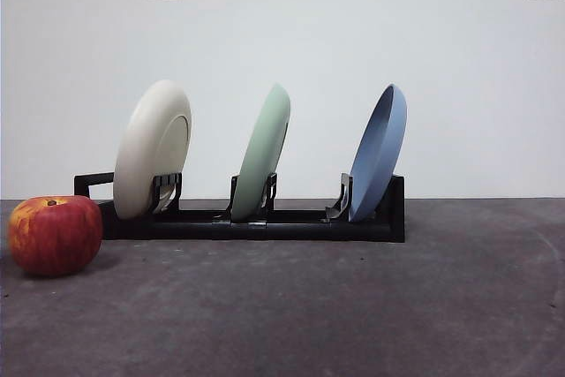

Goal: Take the blue plate from the plate rack,put the plate on the table,take the apple from the table,put the apple in the plate

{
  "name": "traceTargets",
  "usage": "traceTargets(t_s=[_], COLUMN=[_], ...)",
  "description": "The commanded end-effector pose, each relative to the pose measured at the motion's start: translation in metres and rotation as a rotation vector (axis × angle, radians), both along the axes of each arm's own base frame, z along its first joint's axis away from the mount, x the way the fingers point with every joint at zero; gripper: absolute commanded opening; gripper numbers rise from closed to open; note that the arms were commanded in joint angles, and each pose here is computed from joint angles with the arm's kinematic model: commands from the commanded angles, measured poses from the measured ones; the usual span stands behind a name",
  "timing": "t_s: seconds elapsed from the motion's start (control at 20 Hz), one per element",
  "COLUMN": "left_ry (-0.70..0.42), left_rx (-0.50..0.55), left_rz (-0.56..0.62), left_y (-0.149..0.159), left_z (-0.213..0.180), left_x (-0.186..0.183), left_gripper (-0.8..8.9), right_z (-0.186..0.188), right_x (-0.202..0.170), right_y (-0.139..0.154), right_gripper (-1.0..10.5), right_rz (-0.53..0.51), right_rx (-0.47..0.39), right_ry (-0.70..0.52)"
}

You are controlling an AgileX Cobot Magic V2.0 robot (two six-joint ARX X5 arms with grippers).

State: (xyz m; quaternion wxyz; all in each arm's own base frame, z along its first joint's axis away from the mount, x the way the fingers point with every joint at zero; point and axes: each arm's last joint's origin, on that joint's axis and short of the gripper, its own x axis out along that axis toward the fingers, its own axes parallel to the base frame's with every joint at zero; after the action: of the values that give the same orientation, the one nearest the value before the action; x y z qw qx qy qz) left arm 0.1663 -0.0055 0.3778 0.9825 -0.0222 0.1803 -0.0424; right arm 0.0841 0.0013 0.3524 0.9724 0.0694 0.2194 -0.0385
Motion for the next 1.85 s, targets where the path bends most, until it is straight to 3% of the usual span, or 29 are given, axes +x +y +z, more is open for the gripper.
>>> traceTargets(t_s=[0.05, 0.45, 0.65, 0.9, 1.3, 1.65, 1.85], left_ry=[0.031, 0.177, 0.298, 0.381, 0.408, 0.402, 0.413], left_rx=[-0.040, -0.136, -0.165, -0.166, -0.187, -0.265, -0.254], left_rz=[-0.064, -0.253, -0.334, -0.444, -0.613, -0.670, -0.716], left_y=[-0.002, -0.014, -0.033, -0.079, -0.173, -0.244, -0.274], left_z=[0.014, 0.035, 0.037, 0.040, 0.033, -0.010, -0.035], left_x=[0.012, 0.056, 0.089, 0.131, 0.182, 0.220, 0.224], left_gripper=[-0.04, -0.05, -0.05, -0.05, -0.06, -0.06, -0.06], right_z=[0.003, 0.008, 0.003, -0.003, -0.009, -0.018, -0.022], right_x=[0.007, 0.026, 0.041, 0.054, 0.067, 0.082, 0.088], right_y=[0.000, 0.002, 0.005, 0.007, 0.007, 0.008, 0.008], right_gripper=[0.0, 0.0, 0.0, 0.0, 0.0, 0.0, 0.0], right_rz=[-0.003, 0.014, 0.087, 0.121, 0.118, 0.116, 0.115], right_rx=[0.006, 0.008, 0.055, 0.081, 0.075, 0.077, 0.077], right_ry=[0.060, 0.207, 0.267, 0.324, 0.366, 0.428, 0.456])
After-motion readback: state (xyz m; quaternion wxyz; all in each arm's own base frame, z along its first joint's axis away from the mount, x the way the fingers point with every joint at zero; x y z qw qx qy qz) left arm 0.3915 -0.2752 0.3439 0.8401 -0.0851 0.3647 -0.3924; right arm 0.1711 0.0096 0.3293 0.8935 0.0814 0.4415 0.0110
